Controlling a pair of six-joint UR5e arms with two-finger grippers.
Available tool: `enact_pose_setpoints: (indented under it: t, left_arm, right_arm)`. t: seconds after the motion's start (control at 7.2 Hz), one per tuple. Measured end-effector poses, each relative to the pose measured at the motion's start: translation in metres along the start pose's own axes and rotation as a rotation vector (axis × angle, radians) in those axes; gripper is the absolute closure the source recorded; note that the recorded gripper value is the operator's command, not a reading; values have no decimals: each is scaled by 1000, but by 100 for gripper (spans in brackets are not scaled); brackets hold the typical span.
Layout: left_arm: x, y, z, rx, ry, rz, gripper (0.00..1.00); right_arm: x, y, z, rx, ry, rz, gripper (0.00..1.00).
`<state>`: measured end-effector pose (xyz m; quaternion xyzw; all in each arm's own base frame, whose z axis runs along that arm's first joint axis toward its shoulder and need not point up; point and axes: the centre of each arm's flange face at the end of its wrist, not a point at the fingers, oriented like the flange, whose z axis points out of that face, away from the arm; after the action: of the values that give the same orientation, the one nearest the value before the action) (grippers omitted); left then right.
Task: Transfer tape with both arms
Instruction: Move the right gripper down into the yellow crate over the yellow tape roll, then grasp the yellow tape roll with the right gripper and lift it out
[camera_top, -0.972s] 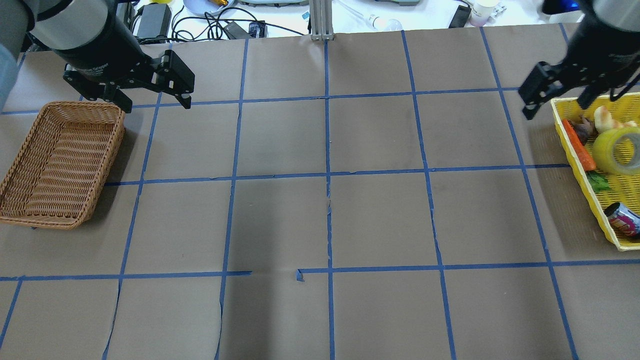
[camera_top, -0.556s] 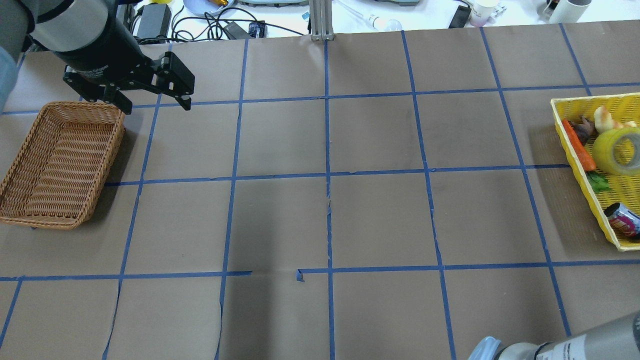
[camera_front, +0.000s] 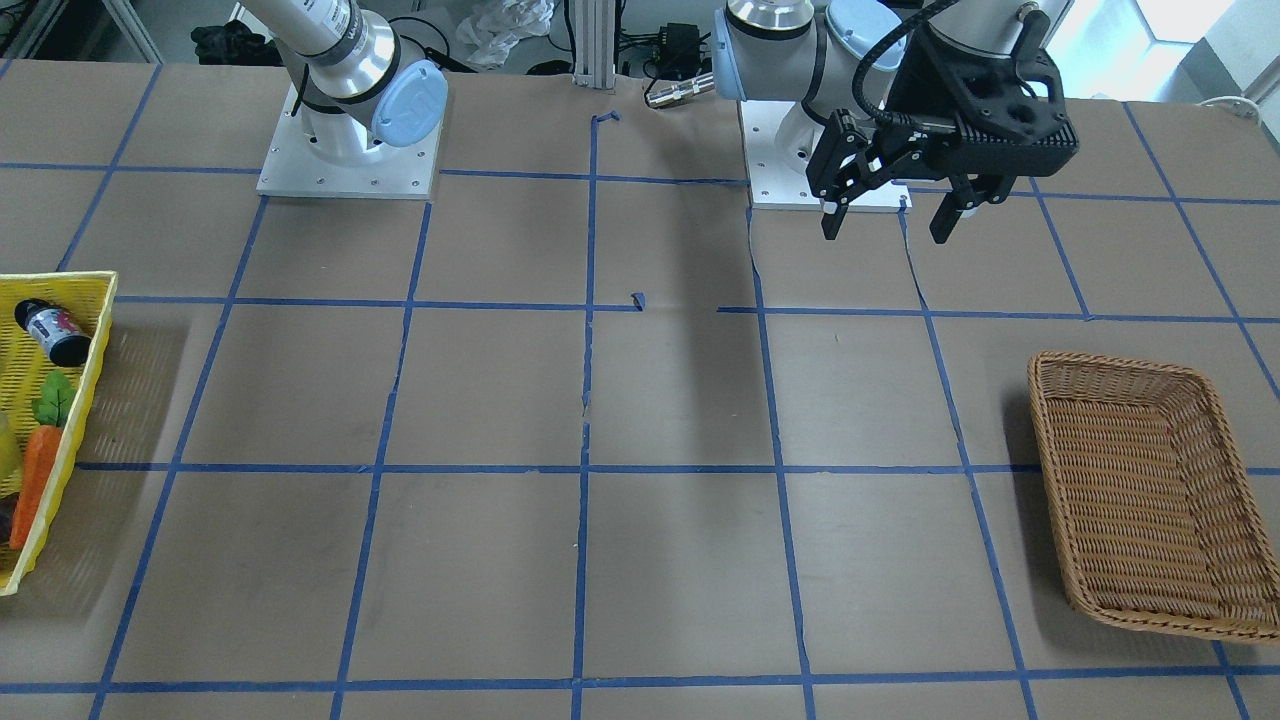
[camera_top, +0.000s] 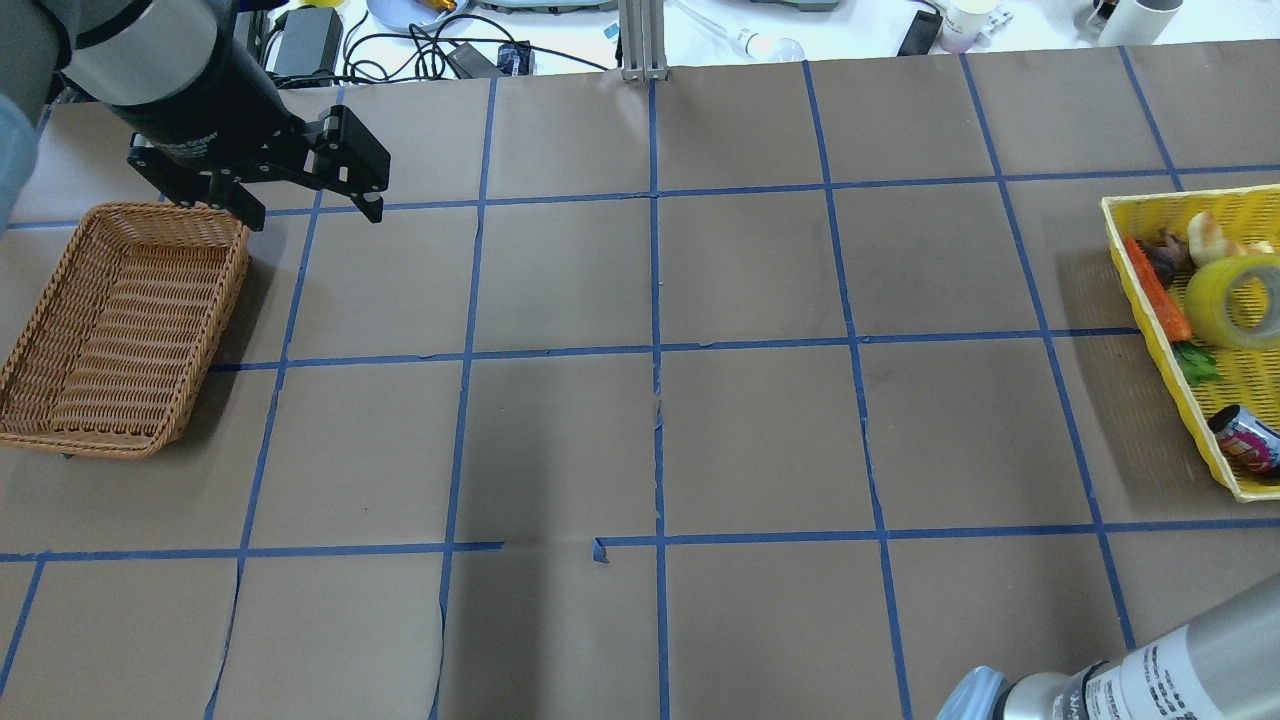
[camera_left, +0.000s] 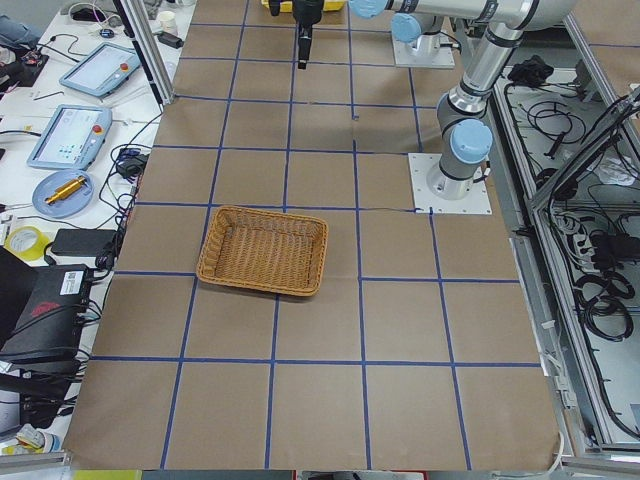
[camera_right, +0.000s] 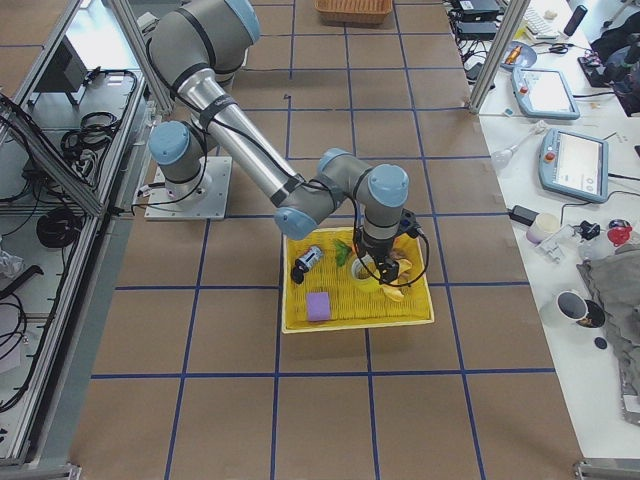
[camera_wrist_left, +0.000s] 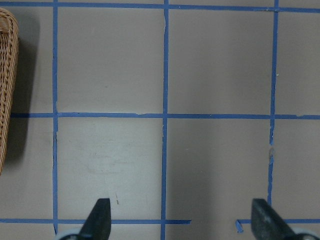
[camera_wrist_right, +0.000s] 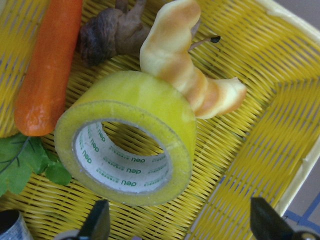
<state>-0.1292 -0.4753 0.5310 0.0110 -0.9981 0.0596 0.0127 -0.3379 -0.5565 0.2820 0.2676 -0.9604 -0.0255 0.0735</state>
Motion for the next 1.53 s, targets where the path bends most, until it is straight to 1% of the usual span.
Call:
enact_pose_setpoints:
  t: [0.14,0.28,0.42,0.56,0.69,0.83,0.97,1.11,1.53]
  left_arm:
    - [0,0,0,0,0,0,0]
    - [0,0,0,0,0,0,0]
    - [0,0,0,0,0,0,0]
    - [0,0,0,0,0,0,0]
    - [0,0,0,0,0,0,0]
    - [0,0,0,-1,0,0,0]
    - [0,0,0,-1,1,0,0]
    - [0,0,0,-1,1,0,0]
    - [0,0,0,-1,1,0,0]
  right_arm:
    - [-3,1,10,-14,-11,-8,0]
    - [-3,1,16,-15,-11,-9,0]
    - [-1,-2,24,-8,-3,-6,1]
    - [2,-4,33,2,3,-2,5]
    - [3,-7,40,17,3,2,20]
    - [3,-9,43,32,1,6,52]
    - [3,-10,44,41,-2,9,82]
    - [3,-10,44,45,-2,11,100]
    - [3,-9,38,41,5,16,100]
